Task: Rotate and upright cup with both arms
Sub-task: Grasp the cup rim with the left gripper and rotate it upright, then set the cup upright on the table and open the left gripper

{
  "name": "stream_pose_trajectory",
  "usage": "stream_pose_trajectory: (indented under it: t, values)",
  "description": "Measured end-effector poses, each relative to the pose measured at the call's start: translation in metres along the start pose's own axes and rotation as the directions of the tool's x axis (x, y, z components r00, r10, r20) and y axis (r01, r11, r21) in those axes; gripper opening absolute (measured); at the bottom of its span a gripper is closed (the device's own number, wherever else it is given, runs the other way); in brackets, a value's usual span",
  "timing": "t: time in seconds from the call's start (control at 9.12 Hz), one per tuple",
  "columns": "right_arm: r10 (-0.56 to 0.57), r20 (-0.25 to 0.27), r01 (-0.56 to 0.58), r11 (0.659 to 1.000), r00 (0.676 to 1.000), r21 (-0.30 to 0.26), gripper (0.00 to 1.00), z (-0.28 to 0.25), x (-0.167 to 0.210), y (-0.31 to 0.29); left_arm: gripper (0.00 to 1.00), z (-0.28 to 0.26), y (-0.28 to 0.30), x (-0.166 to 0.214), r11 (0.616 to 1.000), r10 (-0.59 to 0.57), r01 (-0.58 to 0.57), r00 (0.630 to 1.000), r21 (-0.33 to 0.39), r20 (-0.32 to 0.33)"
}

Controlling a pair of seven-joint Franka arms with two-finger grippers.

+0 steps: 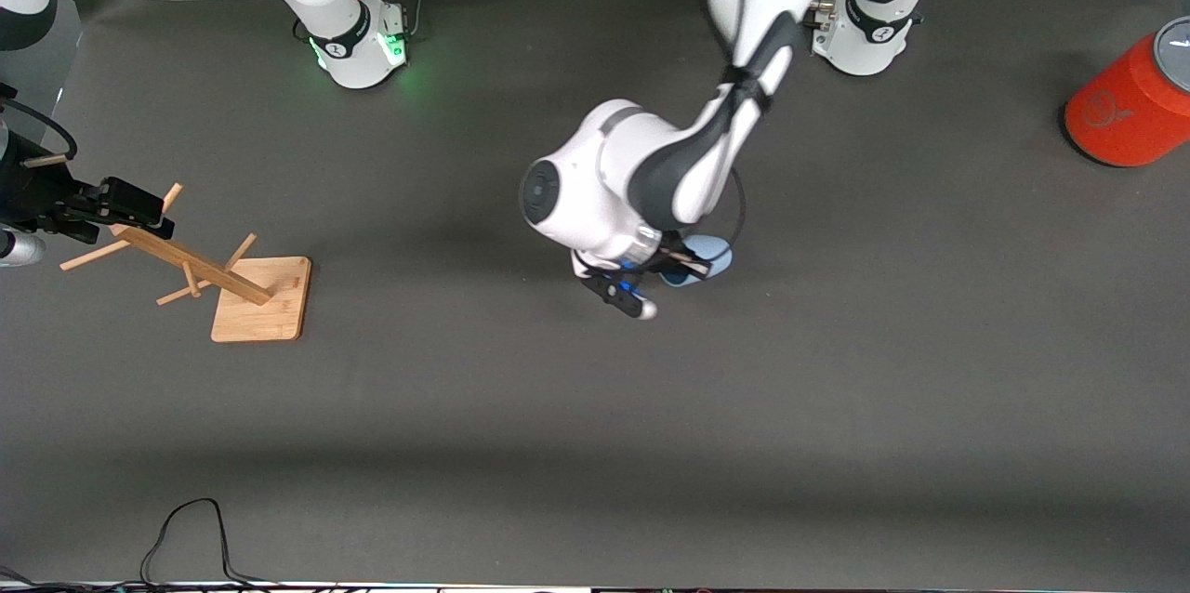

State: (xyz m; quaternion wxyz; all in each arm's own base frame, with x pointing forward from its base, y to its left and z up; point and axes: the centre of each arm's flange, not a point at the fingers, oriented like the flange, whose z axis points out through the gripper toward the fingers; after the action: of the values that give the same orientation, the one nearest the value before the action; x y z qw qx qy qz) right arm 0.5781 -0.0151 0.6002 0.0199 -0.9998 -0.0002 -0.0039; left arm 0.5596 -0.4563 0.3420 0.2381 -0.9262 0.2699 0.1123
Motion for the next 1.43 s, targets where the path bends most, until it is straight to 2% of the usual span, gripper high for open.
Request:
stream_pose_trajectory:
  t: [0.22, 0.33, 0.55, 0.77, 0.99, 1.43]
  values:
    - [0.002, 0.014, -0.002, 1.000, 1.000, 0.001, 1.00, -0.001, -0.003, 0.001, 0.09, -0.015, -0.072, -0.010, 0.975, -0.095, 0.091, 0.995, -0.200, -0.008]
    - [0.005, 0.021, -0.005, 1.000, 1.000, 0.001, 1.00, -0.001, -0.005, 0.002, 0.09, -0.016, -0.096, -0.014, 0.954, -0.145, 0.130, 0.989, -0.269, -0.035]
    - [0.009, 0.032, -0.009, 1.000, 0.999, 0.001, 1.00, -0.001, -0.006, 0.004, 0.09, -0.007, -0.126, -0.034, 0.914, -0.233, 0.187, 0.968, -0.361, -0.089]
    - [0.011, 0.034, -0.011, 1.000, 0.999, -0.010, 1.00, -0.001, -0.007, 0.006, 0.09, 0.002, -0.152, -0.068, 0.844, -0.339, 0.234, 0.930, -0.483, -0.142]
    - [0.012, 0.035, -0.011, 1.000, 0.999, -0.012, 1.00, -0.001, -0.007, 0.006, 0.09, 0.036, -0.147, -0.091, 0.788, -0.460, 0.284, 0.861, -0.545, -0.217]
    - [0.011, 0.036, -0.011, 1.000, 0.999, -0.013, 1.00, 0.000, -0.007, 0.006, 0.09, 0.121, -0.082, -0.075, 0.712, -0.596, 0.373, 0.769, -0.595, -0.231]
